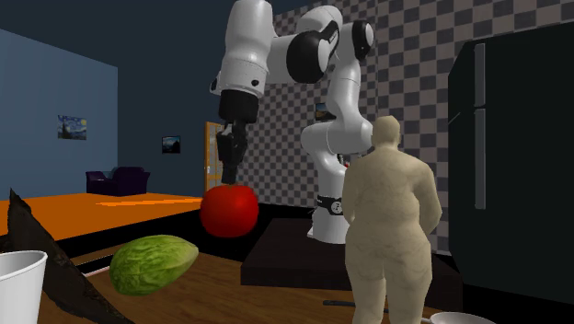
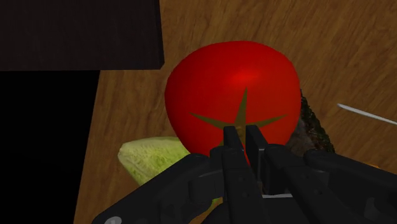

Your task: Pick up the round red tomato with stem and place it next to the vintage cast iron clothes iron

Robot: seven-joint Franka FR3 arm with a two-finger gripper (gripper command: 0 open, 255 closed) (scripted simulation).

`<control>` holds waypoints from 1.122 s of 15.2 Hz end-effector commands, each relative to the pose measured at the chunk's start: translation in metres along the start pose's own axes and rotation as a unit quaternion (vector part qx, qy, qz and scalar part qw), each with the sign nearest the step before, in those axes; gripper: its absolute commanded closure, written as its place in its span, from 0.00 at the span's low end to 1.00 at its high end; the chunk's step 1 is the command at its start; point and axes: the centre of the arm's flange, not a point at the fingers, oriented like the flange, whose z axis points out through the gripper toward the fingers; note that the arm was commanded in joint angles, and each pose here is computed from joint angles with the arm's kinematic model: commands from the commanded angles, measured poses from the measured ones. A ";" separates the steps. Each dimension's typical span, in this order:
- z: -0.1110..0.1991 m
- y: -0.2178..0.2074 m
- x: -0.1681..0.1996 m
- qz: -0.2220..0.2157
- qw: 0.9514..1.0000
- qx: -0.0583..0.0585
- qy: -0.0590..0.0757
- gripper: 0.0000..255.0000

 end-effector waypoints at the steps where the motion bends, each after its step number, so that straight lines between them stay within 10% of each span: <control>1: -0.010 0.000 0.001 0.000 1.000 0.000 0.000 1.00; 10: -0.056 0.000 0.008 0.000 1.000 0.000 0.000 1.00; 17: -0.043 0.020 0.097 0.000 1.000 0.000 0.000 1.00</control>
